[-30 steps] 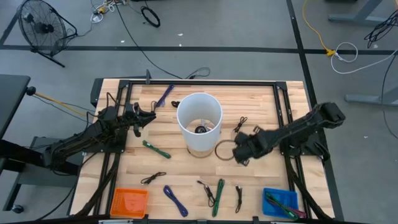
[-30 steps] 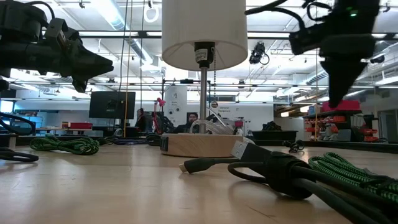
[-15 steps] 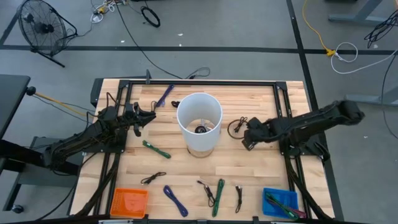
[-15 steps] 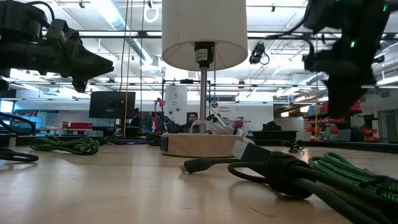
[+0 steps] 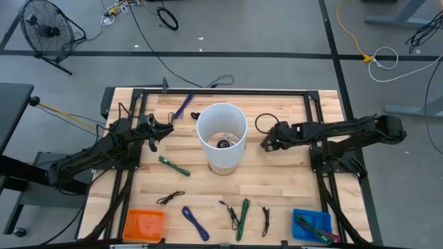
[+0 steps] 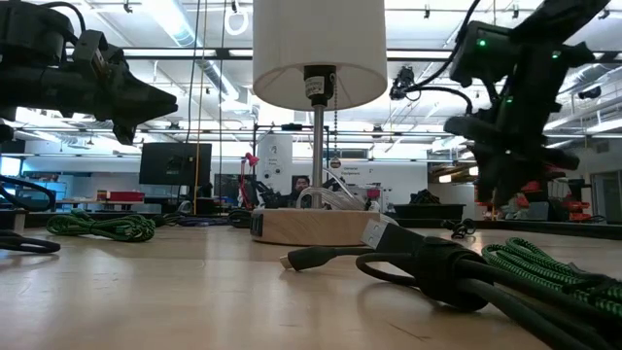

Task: Pick & Place USB Port
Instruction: Put the black charger cable into the orange bin

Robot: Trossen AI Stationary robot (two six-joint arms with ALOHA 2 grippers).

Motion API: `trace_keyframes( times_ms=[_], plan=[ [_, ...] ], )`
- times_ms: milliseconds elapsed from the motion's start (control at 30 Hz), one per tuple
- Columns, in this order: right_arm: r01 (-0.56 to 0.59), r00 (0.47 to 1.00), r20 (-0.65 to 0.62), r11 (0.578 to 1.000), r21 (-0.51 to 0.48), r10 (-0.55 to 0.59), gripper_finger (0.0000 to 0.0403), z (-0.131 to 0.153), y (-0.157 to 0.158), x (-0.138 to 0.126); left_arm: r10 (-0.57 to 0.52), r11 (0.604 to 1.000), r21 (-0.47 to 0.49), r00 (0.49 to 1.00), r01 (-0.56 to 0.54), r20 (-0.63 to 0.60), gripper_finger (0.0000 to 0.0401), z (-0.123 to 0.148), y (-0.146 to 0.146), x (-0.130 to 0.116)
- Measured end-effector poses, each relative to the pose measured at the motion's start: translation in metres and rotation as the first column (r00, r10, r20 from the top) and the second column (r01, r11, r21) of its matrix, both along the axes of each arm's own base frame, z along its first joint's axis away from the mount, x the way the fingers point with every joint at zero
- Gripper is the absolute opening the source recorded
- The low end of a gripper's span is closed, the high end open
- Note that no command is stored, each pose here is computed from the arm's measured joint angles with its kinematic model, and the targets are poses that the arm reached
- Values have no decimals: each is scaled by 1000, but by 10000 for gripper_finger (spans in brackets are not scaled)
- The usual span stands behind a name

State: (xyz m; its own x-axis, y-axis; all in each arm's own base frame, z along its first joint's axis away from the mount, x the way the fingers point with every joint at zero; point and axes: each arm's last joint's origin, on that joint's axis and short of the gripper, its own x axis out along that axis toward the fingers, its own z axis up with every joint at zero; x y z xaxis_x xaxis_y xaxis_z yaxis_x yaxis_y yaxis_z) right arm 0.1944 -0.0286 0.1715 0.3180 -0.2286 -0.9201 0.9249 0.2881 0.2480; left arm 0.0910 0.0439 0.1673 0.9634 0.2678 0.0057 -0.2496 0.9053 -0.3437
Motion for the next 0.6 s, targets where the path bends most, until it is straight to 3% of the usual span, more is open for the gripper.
trace_keyframes(
  times_ms=[233,600],
  plan=[
    [163,973,160,986,32,-166,143,5,-8,11,0,1000,0,1000,0,0,83,0,0,0],
    [220,964,144,975,45,-224,213,-10,-13,22,0,1000,-1,1000,0,1,83,0,0,0]
  ],
)
